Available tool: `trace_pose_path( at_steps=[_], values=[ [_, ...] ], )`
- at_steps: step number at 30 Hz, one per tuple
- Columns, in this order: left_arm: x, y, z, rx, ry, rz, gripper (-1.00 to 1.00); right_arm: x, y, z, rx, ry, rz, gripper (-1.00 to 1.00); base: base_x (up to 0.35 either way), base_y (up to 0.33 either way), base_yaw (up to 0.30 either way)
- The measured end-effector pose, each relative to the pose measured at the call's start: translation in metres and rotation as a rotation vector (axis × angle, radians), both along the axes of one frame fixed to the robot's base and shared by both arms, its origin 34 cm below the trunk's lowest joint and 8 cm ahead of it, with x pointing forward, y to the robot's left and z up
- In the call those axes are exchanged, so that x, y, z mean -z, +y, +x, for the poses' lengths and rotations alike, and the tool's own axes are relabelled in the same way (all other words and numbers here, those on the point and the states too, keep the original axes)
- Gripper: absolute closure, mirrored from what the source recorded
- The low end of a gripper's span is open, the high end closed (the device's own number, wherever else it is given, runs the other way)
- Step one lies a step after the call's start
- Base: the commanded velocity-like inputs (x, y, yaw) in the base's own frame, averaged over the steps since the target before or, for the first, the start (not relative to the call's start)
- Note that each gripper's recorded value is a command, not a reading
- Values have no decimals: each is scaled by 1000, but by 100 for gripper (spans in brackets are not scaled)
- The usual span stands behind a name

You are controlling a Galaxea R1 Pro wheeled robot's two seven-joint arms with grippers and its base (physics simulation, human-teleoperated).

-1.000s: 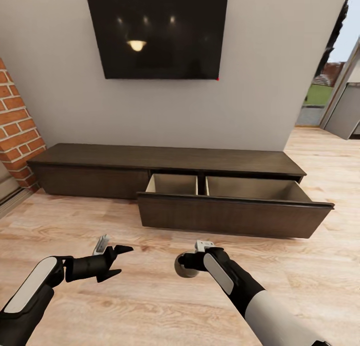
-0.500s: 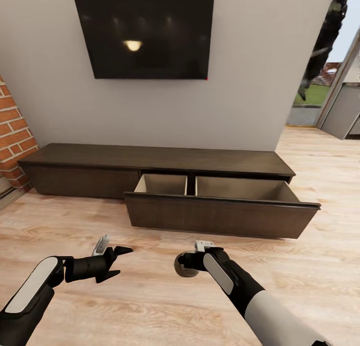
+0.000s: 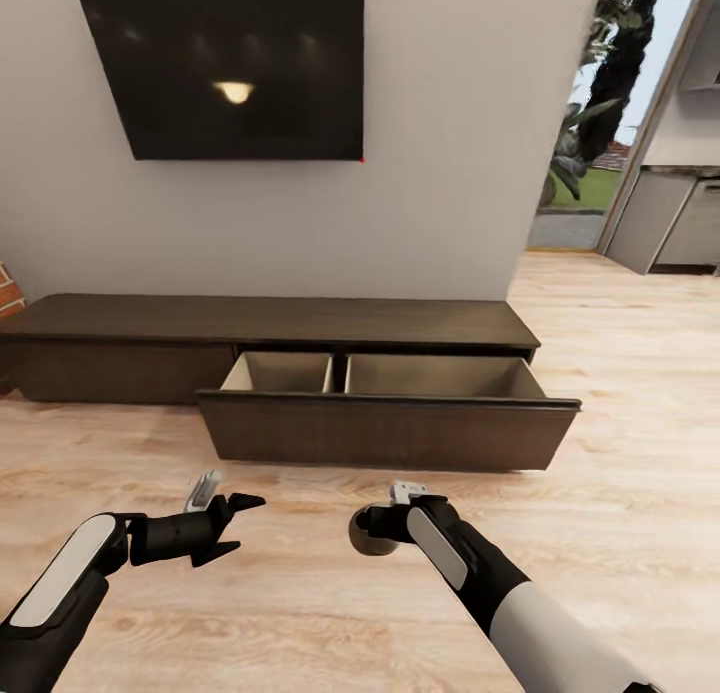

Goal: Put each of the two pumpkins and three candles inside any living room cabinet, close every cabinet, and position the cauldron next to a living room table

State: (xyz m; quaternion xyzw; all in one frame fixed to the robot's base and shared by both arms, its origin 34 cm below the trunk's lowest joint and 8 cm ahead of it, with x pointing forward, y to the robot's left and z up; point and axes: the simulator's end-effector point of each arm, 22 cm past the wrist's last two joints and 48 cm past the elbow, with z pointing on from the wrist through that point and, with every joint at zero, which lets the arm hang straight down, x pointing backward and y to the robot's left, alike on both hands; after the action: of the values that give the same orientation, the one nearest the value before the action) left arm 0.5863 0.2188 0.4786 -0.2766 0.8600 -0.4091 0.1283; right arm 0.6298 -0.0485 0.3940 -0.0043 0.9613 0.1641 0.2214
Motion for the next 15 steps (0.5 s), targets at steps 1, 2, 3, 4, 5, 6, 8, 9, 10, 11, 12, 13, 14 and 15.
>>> trace_pose_path(
  at_steps=[1,2,3,4,5,6,8,9,10,11,12,13,14,15],
  values=[
    [0,0,0,0,-1,0,-100,0,0,0,0,0,0,100,81,-271,-257],
    [0,0,0,0,-1,1,-100,0,0,0,0,-1,0,100,129,-234,-259],
    [-1,0,0,0,-2,1,-100,-1,0,0,0,-1,0,100,164,-206,-259],
    [-1,0,0,0,-2,1,-100,-1,0,0,0,-2,1,100,197,-179,-260],
    [-1,0,0,0,-3,1,-100,-1,0,0,0,-2,1,100,220,-161,-261],
    [-2,0,0,0,-3,0,-100,-2,0,0,0,-3,1,100,239,-173,-262],
    [-2,0,0,0,-4,0,-100,-2,0,1,1,-4,2,100,247,-199,-254],
    [-2,0,0,0,-5,0,-100,-3,0,1,1,-5,1,100,251,-213,-171],
    [-2,0,0,0,-5,0,-100,-3,0,1,0,-5,1,100,252,-217,-109],
    [-2,0,0,0,-5,0,-100,-3,0,1,0,-3,0,100,252,-221,-56],
    [-3,0,0,0,-5,0,-100,-3,-3,0,-2,-1,-6,100,252,-223,-36],
    [-3,0,0,0,-5,0,-100,-4,-4,1,-4,-3,-8,100,250,-224,-23],
    [-3,0,0,0,-5,0,-100,-9,-3,3,-11,-8,-4,100,238,-222,-15],
    [-3,0,0,0,-6,0,-100,-18,1,5,-25,-18,5,100,215,-210,-8]
  ],
)
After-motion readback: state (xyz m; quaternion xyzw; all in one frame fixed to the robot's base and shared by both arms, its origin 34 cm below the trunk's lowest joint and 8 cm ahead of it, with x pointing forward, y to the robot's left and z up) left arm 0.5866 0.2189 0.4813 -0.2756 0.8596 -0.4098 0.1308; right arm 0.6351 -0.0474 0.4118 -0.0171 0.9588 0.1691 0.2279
